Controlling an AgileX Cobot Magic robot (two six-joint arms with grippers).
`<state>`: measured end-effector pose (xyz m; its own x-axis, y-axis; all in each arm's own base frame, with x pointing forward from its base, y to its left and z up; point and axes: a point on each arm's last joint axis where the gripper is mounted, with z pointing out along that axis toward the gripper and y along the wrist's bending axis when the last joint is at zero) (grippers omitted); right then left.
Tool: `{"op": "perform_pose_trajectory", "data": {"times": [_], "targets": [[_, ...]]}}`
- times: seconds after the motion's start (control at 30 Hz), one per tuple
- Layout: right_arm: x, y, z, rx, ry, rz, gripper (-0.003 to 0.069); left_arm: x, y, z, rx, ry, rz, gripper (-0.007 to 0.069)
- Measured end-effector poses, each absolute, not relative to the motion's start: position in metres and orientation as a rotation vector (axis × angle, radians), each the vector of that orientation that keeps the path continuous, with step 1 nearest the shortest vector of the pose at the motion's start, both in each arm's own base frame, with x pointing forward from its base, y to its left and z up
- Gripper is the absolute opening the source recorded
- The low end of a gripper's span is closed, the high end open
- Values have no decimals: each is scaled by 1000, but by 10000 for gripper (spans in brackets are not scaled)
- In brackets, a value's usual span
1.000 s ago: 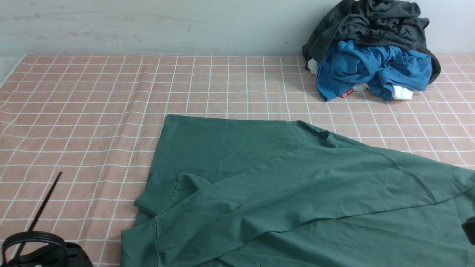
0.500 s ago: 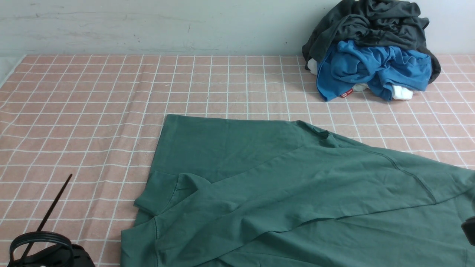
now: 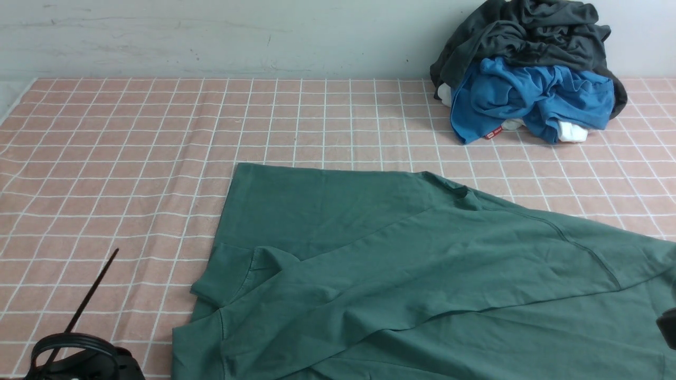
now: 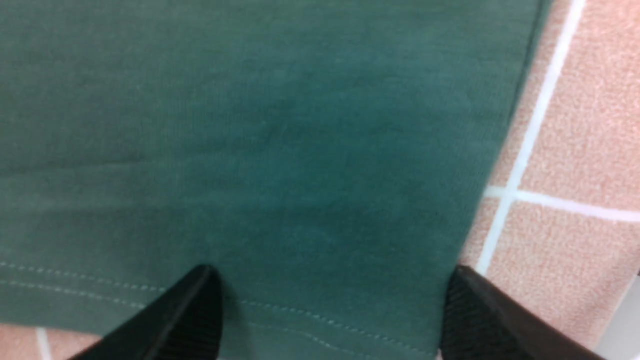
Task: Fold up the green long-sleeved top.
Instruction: Use both arms simultaneously to clamp the lower edge of the clothing fabric
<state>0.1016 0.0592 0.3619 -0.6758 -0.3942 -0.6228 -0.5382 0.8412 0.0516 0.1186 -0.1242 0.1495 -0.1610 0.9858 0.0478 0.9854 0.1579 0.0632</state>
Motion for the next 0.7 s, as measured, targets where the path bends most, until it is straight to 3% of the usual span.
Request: {"op": "perform_pose_trajectory", "data": {"times": [0.17,0.57,0.7], "targets": [[101,59,362,-677,2395,307,-14,119,-124,151,1961,2428,133,511],[101,59,362,-683,2392,305,-14,126,-123,154,1806,2447,206,341],[101,59,362,-691,2389,302,-14,127,-124,154,1795,2438,196,173]]}}
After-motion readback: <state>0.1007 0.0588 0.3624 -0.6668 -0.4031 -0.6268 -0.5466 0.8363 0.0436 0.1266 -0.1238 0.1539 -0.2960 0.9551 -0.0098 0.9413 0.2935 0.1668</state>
